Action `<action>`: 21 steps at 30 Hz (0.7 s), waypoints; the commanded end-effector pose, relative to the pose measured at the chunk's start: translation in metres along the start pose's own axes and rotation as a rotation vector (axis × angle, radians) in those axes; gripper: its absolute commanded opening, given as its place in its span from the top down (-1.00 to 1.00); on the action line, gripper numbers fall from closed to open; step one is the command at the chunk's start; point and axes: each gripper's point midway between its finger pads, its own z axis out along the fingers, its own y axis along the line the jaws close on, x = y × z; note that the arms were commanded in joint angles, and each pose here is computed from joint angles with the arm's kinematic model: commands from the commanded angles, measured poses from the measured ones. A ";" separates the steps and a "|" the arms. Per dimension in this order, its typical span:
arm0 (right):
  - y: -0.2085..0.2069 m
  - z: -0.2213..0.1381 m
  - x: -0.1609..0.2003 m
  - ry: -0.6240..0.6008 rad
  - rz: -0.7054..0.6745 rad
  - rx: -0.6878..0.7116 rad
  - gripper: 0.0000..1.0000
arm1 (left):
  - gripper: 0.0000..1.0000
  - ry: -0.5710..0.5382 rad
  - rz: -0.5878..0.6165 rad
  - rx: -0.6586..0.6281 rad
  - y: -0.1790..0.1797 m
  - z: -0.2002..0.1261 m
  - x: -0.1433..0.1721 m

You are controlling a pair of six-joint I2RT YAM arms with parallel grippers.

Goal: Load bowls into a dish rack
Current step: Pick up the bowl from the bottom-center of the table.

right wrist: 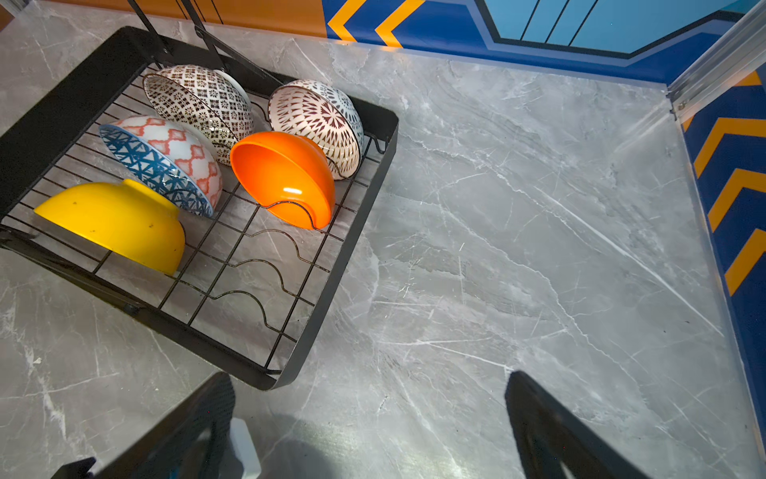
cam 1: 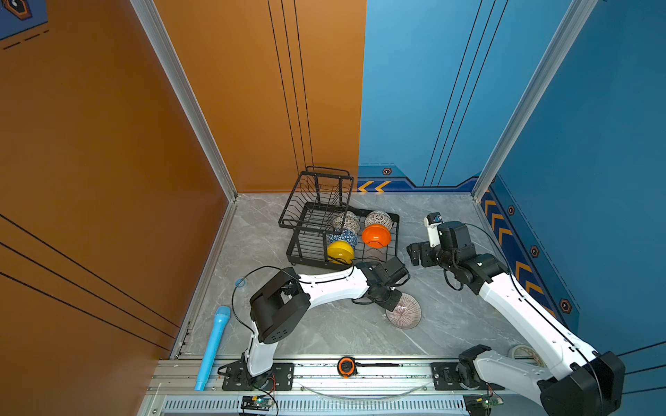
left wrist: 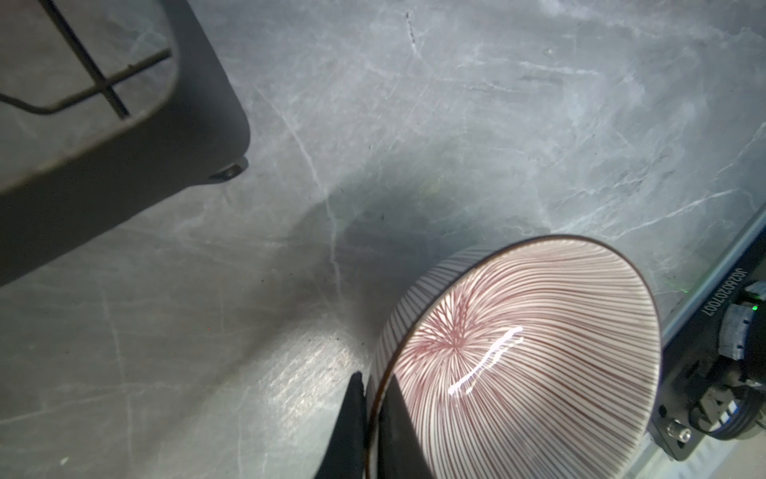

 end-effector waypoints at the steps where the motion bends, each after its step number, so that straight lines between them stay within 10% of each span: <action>1: -0.003 -0.010 0.003 -0.015 0.028 -0.020 -1.00 | 1.00 -0.018 0.022 0.005 -0.002 -0.019 -0.001; 21: 0.014 -0.071 -0.033 -0.106 0.158 -0.239 -1.00 | 1.00 -0.332 0.016 -0.096 0.023 -0.144 -0.045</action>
